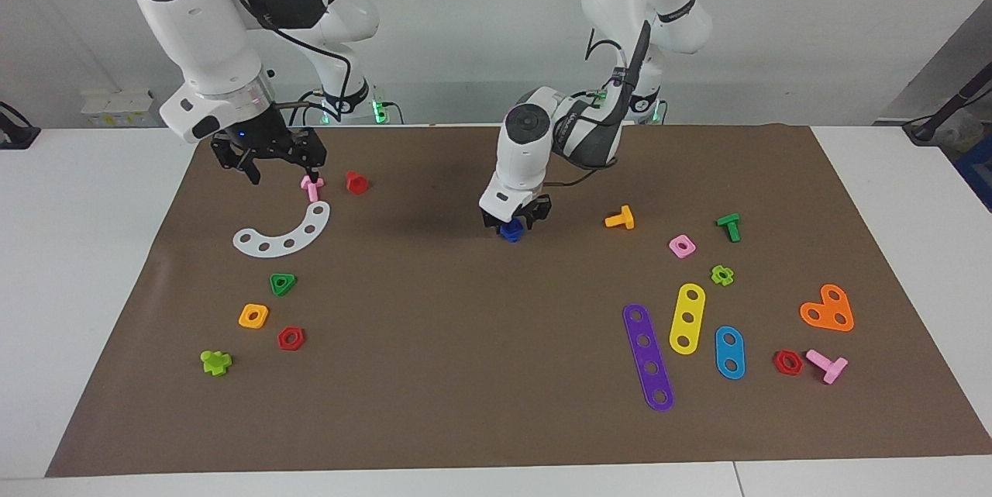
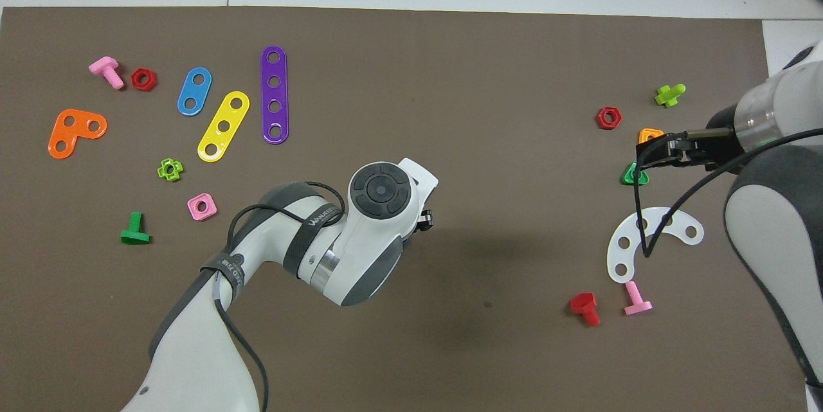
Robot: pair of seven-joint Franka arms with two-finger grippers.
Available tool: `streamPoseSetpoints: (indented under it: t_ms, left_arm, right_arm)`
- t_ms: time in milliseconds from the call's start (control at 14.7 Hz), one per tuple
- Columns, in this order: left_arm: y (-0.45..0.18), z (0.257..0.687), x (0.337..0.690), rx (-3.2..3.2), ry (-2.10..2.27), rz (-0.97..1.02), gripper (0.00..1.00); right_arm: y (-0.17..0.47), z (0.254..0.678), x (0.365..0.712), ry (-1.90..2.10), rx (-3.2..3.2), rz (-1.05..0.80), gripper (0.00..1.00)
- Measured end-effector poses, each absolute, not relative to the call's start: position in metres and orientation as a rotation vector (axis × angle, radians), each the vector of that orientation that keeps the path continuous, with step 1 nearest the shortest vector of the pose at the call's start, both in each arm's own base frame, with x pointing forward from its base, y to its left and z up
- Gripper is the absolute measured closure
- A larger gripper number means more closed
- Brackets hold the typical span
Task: Unscrew and place screws in storage area
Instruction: 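Lower the left gripper and grasp the blue square nut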
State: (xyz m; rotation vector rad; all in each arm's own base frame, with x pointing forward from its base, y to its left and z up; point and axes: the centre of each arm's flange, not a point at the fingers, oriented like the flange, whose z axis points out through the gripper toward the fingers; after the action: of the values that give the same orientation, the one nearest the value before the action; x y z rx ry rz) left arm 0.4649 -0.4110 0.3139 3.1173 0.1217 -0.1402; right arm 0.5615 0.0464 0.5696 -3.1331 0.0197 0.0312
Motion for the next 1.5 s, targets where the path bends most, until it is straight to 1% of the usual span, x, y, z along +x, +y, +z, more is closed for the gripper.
streamPoseSetpoints:
  t_ms: [340, 408, 476, 544, 612, 680, 748, 1224, 1360, 1496]
  left_arm:
    - [-0.410, 0.310, 0.464, 3.114, 0.129, -0.132, 0.37]
    - [-0.410, 0.309, 0.463, 3.114, 0.129, -0.132, 0.41]
    - [-0.410, 0.309, 0.463, 3.113, 0.129, -0.131, 0.41]
    - [-0.410, 0.309, 0.463, 3.113, 0.130, -0.129, 0.48]
    - [-0.410, 0.309, 0.463, 3.112, 0.130, -0.128, 0.48]
    - [-0.410, 0.310, 0.464, 3.111, 0.131, -0.126, 0.51]
    - [-0.410, 0.311, 0.464, 3.110, 0.131, -0.123, 0.52]
    - [-0.410, 0.315, 0.467, 3.102, 0.139, -0.107, 0.52]
    - [-0.414, 0.327, 0.472, 3.084, 0.155, -0.095, 0.52]
    - [-0.418, 0.349, 0.479, 3.074, 0.175, -0.124, 0.52]
  right_arm:
    - [0.046, 0.570, 0.562, 0.020, -3.133, 0.031, 0.00]
    - [0.046, 0.570, 0.562, 0.020, -3.133, 0.031, 0.00]
    - [0.046, 0.570, 0.562, 0.020, -3.133, 0.031, 0.00]
    - [0.046, 0.570, 0.562, 0.020, -3.133, 0.031, 0.00]
    - [0.046, 0.570, 0.562, 0.020, -3.133, 0.031, 0.00]
    - [0.046, 0.570, 0.562, 0.020, -3.133, 0.031, 0.00]
    - [0.046, 0.570, 0.562, 0.020, -3.133, 0.031, 0.00]
    - [0.046, 0.570, 0.562, 0.020, -3.133, 0.031, 0.00]
    - [0.046, 0.570, 0.562, 0.020, -3.133, 0.031, 0.00]
    - [0.046, 0.570, 0.562, 0.020, -3.133, 0.031, 0.00]
